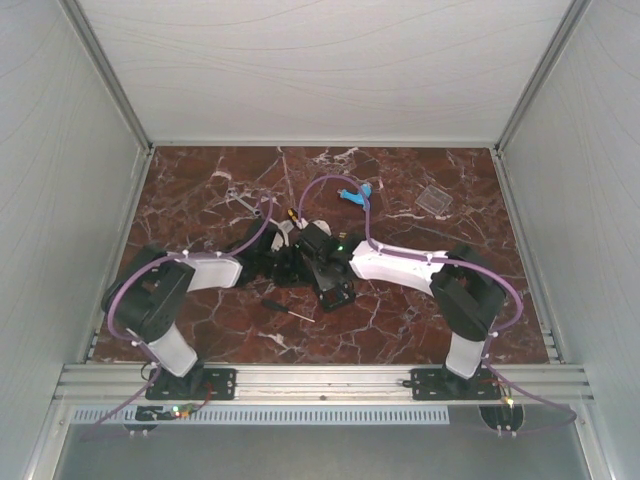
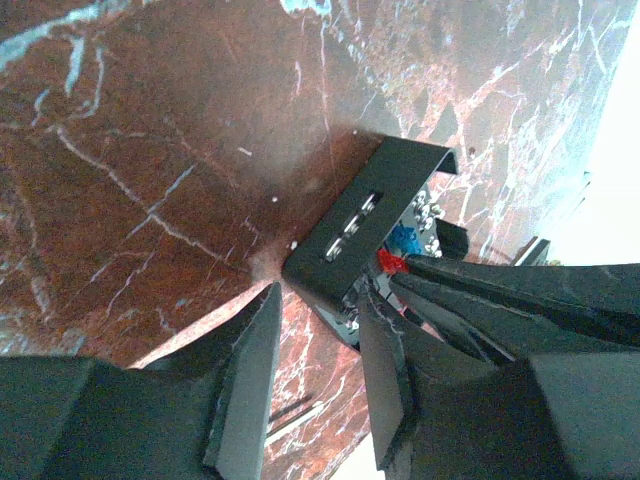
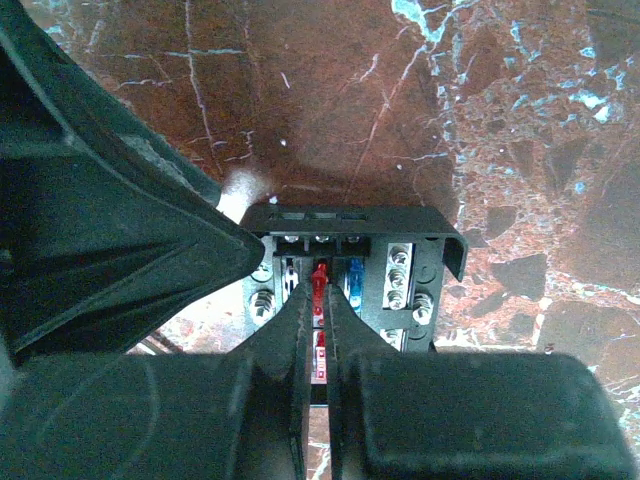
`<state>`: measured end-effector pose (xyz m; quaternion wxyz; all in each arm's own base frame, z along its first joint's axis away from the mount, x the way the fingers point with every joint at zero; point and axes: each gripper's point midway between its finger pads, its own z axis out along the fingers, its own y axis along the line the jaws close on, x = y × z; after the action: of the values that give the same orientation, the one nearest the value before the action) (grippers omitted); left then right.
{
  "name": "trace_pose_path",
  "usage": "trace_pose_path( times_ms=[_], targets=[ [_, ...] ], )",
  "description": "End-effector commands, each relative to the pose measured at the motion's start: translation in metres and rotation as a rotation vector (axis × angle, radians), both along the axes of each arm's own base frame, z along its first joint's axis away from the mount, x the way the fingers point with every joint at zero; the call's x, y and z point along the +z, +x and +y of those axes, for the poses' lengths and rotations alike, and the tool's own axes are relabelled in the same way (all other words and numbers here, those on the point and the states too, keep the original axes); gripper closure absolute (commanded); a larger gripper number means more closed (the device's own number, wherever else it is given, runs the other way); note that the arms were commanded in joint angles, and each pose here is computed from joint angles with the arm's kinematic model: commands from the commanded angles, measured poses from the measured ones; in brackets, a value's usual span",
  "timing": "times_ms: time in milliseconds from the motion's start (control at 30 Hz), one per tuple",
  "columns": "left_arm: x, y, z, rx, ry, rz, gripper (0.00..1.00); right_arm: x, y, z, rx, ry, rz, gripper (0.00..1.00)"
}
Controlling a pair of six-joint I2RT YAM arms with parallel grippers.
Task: Snap on the fuse box
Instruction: Install the fuse at the fuse box base.
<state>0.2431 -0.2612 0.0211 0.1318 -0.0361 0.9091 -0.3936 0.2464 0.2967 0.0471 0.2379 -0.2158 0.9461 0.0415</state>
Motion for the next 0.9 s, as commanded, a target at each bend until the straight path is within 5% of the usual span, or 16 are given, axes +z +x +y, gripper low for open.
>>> trace_pose_path(
  times_ms=[0, 367, 867],
  targets=[
    [0.015, 0.021, -0.011, -0.006, -0.036, -0.059, 0.64, -0.005, 0.0, -0.002, -0.021, 0.029, 0.067, 1.0],
    [0.006, 0.012, -0.013, -0.043, -0.037, -0.023, 0.72, -0.023, -0.005, -0.014, -0.034, 0.048, 0.188, 1.0],
    [-0.013, -0.008, -0.009, -0.079, -0.025, 0.032, 0.8, -0.069, -0.005, -0.053, -0.053, -0.138, 0.26, 1.0]
  ],
)
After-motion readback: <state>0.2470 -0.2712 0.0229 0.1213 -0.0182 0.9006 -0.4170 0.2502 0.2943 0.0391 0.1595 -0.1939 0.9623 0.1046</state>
